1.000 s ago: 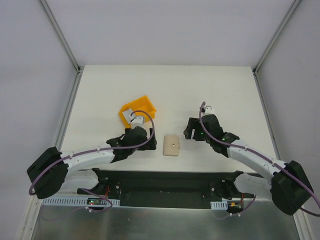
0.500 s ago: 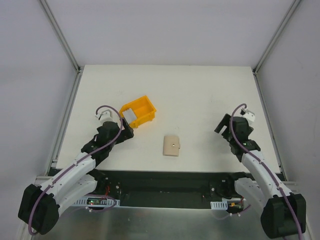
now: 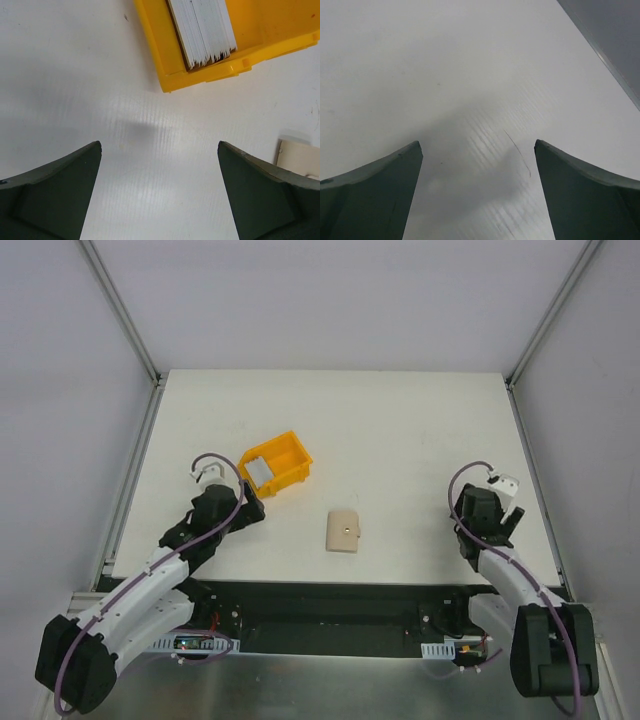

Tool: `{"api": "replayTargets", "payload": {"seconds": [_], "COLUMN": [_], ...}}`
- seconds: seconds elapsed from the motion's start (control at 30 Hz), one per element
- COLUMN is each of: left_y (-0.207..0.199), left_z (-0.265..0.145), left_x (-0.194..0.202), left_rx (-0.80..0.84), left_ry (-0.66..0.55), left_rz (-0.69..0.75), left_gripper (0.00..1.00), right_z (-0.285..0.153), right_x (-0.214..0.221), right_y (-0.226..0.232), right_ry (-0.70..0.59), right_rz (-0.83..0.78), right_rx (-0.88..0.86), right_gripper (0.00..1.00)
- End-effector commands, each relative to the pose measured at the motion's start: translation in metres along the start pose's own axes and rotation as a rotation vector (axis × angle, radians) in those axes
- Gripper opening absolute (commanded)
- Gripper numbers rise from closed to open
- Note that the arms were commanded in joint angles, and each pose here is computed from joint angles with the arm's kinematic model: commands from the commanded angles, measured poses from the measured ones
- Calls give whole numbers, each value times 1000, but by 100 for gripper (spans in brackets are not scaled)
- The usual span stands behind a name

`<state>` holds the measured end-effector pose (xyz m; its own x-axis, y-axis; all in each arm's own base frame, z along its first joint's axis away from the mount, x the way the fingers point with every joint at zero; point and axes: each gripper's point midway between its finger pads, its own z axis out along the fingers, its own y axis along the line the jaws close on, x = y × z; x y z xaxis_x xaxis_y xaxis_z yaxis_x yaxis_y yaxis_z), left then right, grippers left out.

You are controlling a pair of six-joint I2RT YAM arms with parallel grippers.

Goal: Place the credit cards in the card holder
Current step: Reset both arms

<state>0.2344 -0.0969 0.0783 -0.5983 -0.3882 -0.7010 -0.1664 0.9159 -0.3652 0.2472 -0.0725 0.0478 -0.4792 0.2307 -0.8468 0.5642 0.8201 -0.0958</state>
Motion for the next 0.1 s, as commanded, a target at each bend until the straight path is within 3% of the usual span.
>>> {"api": "replayTargets", "payload": {"seconds": [0.0,0.07], "left_y": [-3,-1], "left_z": [-5,-6], "left_x": [-19,-28], "left_rx": [-8,-32], "left_ry": [-49,-80], "left_rz": [22,14], "left_gripper": [99,99], "right_z": [11,17], "right_x": [-51,-61], "right_y": [5,11], "right_ry": [-205,-244], "right_rz": [26,46], "right_rx": [4,-23], "right_gripper": [96,96]}}
